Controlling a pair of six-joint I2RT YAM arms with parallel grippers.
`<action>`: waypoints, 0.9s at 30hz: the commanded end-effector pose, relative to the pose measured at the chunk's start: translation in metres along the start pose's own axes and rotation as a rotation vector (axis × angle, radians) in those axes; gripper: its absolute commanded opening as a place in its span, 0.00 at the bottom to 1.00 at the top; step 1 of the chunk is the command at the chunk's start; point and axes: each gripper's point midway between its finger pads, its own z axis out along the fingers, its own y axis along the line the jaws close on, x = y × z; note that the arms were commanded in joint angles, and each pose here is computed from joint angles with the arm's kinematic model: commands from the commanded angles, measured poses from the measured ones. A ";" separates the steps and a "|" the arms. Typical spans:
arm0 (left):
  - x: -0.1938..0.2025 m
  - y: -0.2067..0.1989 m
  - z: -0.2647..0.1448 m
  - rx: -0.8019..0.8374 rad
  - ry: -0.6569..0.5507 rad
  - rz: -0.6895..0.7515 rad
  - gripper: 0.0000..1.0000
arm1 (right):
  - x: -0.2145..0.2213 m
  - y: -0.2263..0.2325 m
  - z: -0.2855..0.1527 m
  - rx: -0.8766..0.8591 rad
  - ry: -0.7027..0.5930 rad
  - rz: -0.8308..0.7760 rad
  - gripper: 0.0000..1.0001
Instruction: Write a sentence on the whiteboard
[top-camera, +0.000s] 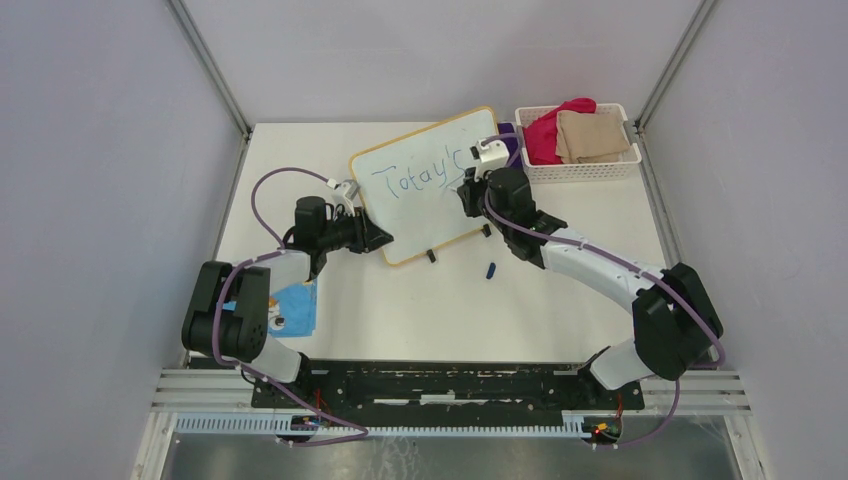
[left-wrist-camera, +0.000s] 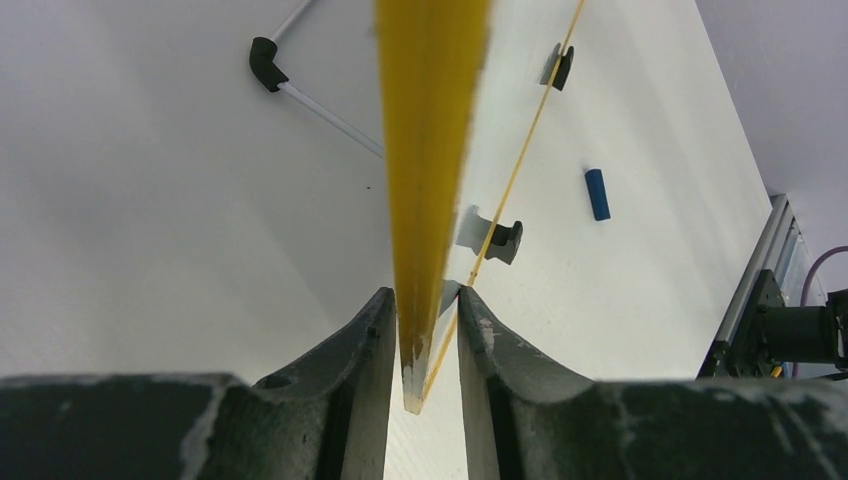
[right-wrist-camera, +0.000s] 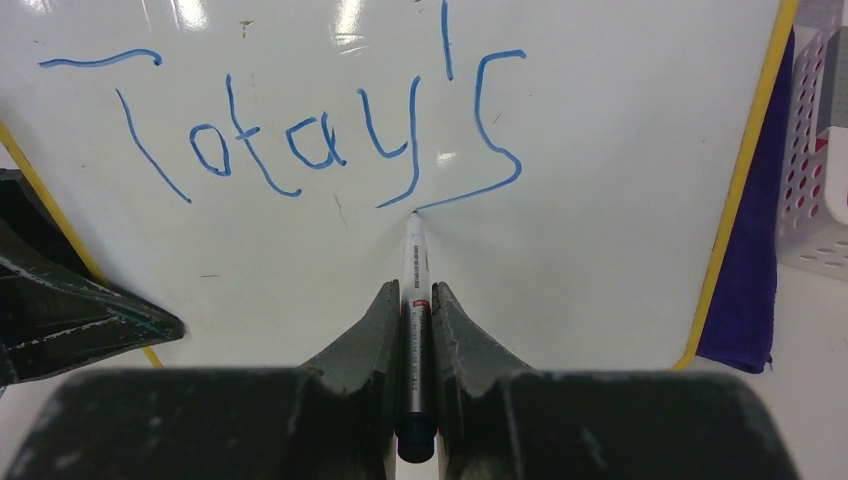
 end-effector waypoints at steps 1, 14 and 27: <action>-0.022 -0.005 -0.001 -0.005 -0.045 0.098 0.36 | -0.042 0.004 -0.016 -0.008 -0.104 0.039 0.00; -0.043 0.013 -0.027 -0.240 -0.113 0.119 0.60 | -0.077 -0.005 -0.078 0.000 -0.240 0.080 0.00; -0.085 0.033 -0.161 -0.845 -0.447 -0.043 1.00 | -0.049 0.011 -0.104 -0.011 -0.240 0.065 0.00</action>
